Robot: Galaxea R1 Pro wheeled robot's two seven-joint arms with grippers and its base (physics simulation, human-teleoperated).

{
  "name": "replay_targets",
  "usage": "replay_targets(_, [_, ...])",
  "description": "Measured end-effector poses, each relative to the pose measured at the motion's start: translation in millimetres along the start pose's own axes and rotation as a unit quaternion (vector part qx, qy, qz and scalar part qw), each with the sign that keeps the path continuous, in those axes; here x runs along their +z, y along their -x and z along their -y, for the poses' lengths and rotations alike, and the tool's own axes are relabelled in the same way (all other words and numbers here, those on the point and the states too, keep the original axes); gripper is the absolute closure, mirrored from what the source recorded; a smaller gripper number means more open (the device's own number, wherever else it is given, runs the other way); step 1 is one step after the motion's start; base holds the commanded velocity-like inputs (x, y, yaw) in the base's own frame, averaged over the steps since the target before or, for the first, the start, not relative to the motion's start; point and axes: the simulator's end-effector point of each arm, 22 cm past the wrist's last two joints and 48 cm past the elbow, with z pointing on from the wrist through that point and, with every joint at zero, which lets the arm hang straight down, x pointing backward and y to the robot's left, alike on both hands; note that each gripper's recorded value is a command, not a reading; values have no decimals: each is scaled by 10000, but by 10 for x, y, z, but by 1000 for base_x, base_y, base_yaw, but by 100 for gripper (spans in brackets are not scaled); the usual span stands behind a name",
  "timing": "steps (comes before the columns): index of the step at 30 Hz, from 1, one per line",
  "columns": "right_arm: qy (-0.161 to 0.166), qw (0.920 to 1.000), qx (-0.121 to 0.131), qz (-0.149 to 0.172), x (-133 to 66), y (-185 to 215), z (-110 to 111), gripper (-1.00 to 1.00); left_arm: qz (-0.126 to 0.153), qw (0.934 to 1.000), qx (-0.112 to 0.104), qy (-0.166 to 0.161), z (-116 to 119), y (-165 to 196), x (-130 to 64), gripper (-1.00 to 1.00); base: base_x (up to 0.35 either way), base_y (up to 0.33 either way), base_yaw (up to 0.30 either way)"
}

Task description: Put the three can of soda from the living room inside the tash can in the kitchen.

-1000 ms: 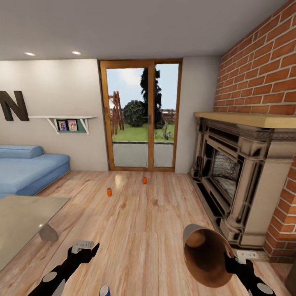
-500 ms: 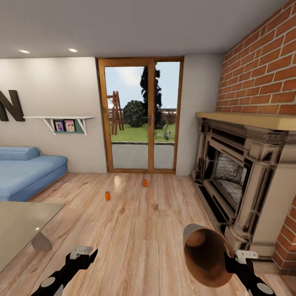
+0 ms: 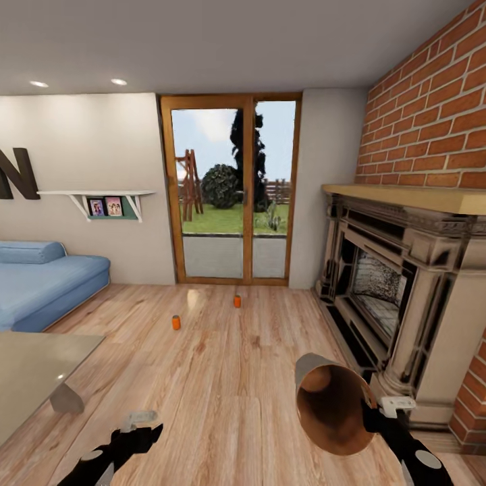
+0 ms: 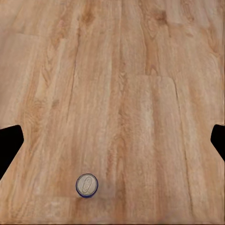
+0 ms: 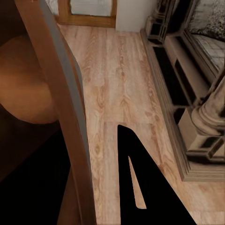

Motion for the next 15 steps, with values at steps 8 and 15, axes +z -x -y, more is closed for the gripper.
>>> replay_targets(8, [280, 9973, -99, 672, 32, 684, -454, 100, -377, 9991, -130, -142, 239, 56, 61, -100, 2, 0, 0])
replay_targets(15, [291, 9970, -7, 712, 113, 1045, -501, 100, -441, 9988, -151, -156, 270, 311, 109, -100, 0, 0, 0])
